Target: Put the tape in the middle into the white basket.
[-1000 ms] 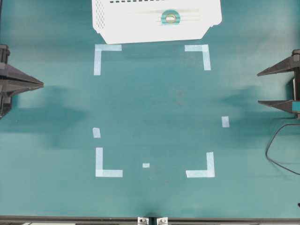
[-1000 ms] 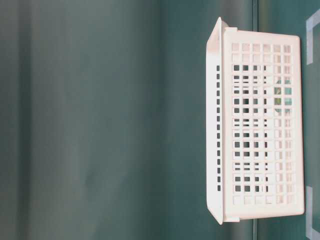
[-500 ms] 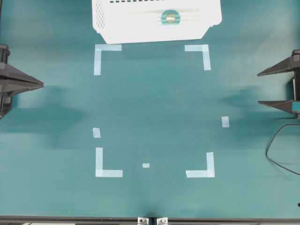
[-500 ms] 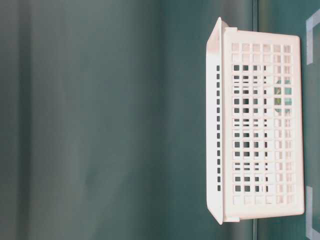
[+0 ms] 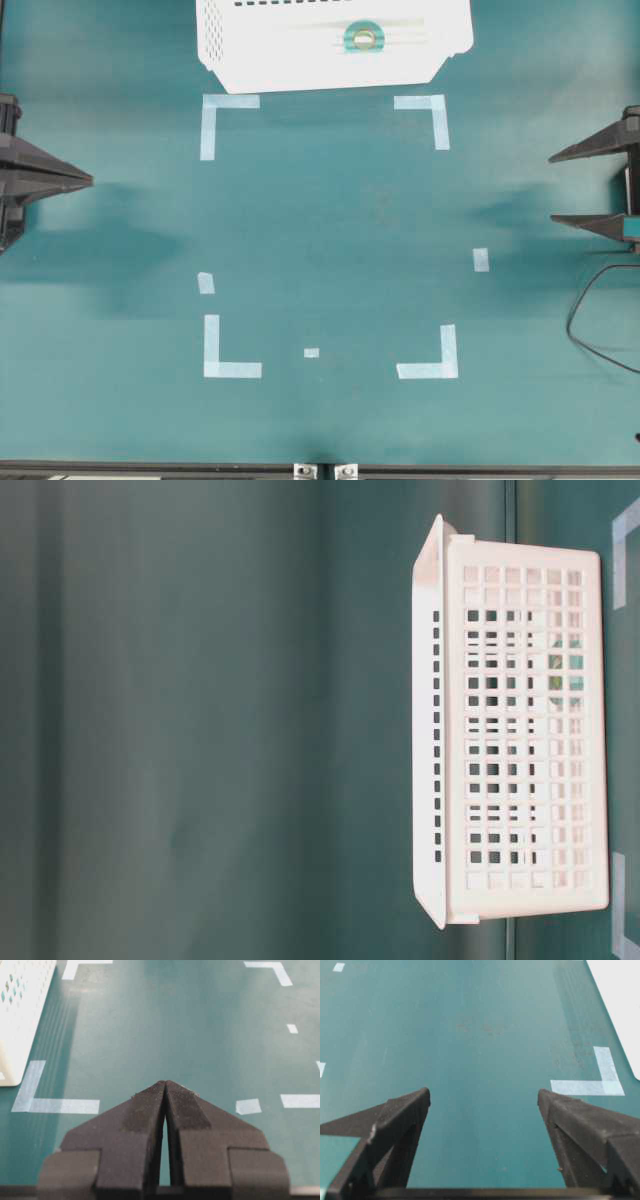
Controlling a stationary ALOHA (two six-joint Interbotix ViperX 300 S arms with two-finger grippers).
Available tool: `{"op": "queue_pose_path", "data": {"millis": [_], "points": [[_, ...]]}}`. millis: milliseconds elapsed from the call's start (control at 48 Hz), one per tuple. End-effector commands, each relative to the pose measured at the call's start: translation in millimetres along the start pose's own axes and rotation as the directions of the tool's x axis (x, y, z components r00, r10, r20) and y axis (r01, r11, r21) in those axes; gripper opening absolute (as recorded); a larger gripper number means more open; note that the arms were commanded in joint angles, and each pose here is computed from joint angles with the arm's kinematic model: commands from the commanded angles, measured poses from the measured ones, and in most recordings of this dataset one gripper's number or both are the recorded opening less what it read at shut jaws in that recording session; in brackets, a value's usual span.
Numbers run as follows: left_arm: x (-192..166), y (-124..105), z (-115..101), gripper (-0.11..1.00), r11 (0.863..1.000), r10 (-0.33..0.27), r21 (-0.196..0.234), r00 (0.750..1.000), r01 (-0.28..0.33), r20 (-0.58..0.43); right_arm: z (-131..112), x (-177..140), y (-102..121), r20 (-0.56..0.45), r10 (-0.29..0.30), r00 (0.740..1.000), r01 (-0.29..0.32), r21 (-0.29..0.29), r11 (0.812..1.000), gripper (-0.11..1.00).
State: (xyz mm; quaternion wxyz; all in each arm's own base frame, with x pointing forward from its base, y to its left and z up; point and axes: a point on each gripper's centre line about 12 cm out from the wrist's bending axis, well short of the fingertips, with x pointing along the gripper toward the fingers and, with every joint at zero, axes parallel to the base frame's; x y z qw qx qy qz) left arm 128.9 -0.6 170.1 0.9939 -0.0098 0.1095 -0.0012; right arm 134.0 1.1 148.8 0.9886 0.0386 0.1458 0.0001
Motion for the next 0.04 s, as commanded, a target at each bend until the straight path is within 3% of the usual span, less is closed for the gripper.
{"op": "queue_pose_path", "data": {"millis": [0, 21], "points": [[0.4, -0.3, 5.0, -0.11, 1.0, -0.002, 0.002, 1.0, 0.001, 0.011, 4.5, 0.7, 0.9, 0.011, 0.006, 1.0, -0.006, -0.001, 1.0, 0.95], [0.4, -0.3, 5.0, -0.11, 1.0, -0.002, 0.002, 1.0, 0.001, 0.011, 4.5, 0.7, 0.9, 0.011, 0.006, 1.0, -0.006, 0.001, 1.0, 0.95]]}}
